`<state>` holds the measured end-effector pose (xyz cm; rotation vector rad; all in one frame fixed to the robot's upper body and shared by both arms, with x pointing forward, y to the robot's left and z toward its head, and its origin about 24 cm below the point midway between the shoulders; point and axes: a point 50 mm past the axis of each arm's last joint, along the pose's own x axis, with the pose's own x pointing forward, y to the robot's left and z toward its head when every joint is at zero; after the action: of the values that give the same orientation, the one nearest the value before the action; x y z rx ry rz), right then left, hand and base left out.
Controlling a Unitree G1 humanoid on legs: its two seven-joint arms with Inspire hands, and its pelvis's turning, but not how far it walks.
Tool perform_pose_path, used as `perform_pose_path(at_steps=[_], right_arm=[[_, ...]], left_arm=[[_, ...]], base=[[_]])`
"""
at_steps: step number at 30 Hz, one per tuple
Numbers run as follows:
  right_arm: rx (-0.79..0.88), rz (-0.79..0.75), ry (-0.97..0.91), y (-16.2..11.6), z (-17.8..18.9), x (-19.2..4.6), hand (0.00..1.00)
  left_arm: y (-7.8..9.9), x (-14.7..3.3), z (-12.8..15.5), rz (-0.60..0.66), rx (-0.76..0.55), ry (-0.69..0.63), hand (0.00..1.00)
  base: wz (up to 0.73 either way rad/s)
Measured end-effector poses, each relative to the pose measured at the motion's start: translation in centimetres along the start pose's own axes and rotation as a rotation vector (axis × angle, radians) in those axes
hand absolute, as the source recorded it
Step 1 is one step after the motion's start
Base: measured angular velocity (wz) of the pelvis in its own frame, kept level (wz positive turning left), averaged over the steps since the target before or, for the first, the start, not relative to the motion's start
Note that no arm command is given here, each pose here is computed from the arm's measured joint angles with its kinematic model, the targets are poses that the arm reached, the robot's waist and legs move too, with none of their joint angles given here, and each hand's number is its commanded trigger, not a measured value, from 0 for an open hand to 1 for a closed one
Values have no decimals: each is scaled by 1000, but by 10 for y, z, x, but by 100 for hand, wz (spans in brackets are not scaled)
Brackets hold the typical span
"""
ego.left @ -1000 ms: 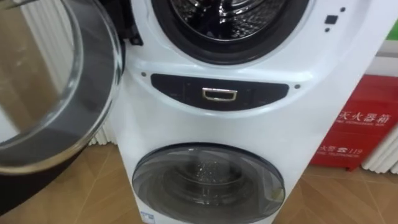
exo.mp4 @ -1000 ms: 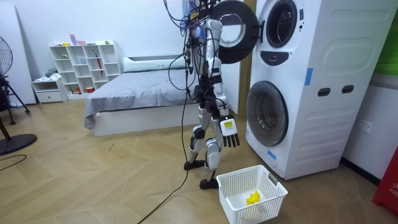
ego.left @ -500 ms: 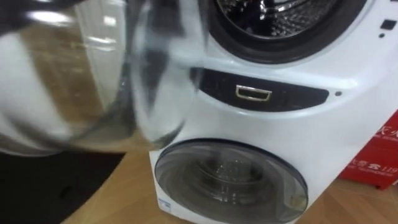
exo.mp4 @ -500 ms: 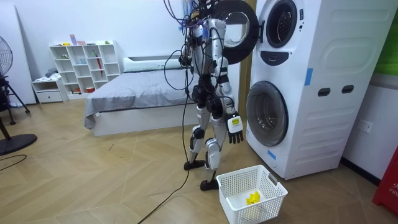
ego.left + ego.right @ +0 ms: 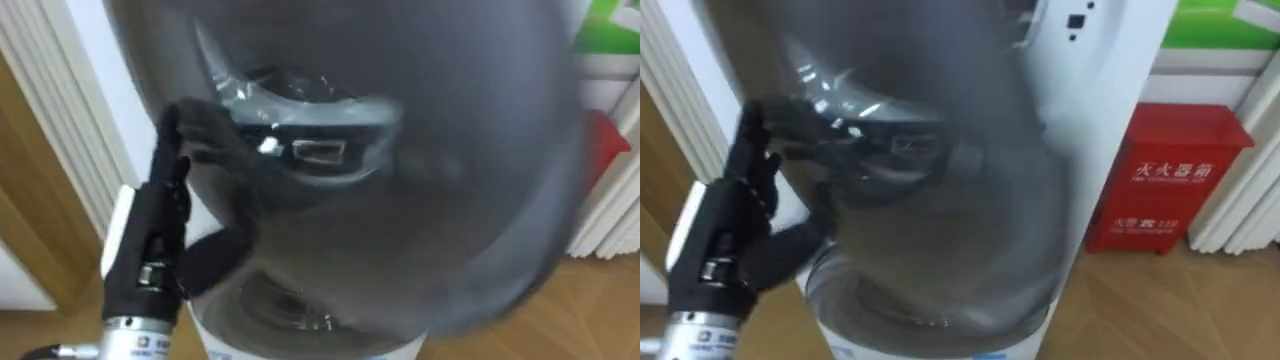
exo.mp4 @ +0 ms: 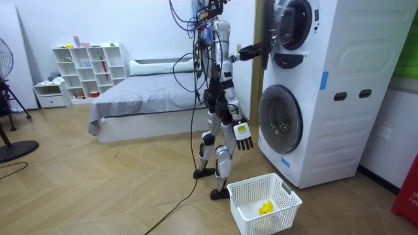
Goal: Pick clothes from washing machine
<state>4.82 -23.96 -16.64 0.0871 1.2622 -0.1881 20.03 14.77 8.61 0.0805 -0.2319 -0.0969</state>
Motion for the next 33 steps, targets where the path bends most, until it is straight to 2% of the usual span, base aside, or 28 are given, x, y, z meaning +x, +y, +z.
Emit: perform_pose_path(at_steps=[4,14,17,19,20,22,23,25,26,28,29,30,31,32,33], right_arm=[[3,42,-12,10,2,2,0],[15,42,-22,9,5,2,0],[22,34,-25,7,6,1,0],[18,34,-26,6,6,1,0],[19,35,-26,6,5,1,0],[28,34,-28,6,2,0,0],[30,31,-24,5,1,0,0],[45,25,-8,4,-4,-1,0],[49,22,-8,4,-5,-1,0],[75,11,12,4,-11,-2,0],[74,12,17,4,-12,-2,0],[75,10,26,3,-15,-3,0],[75,5,31,1,-17,-4,0],[75,1,35,0,-18,-4,0],[75,-4,38,-2,-19,-5,0]], left_arm=[[-16,-5,-24,-118,-8,147,0],[-37,0,-25,-240,-17,138,0],[-36,0,-47,-243,30,218,0],[-32,-13,-84,-257,141,375,0],[-30,-18,-94,-261,165,420,0],[-19,-52,-142,-264,233,669,0],[-14,-63,-154,-260,251,741,0],[12,-114,-189,-193,295,1016,0],[21,-126,-194,-156,298,1077,0],[62,-181,-204,33,355,1308,0],[72,-196,-203,75,383,1360,0],[85,-221,-200,137,436,1445,0],[92,-245,-196,167,488,1527,0],[92,-255,-194,171,499,1563,0],[89,-272,-192,169,505,1630,0]], base=[[-8],[-11],[-5],[-16],[-13],[-17],[-25],[-16],[-7],[-8],[-18],[-27],[-28],[-22],[-11]])
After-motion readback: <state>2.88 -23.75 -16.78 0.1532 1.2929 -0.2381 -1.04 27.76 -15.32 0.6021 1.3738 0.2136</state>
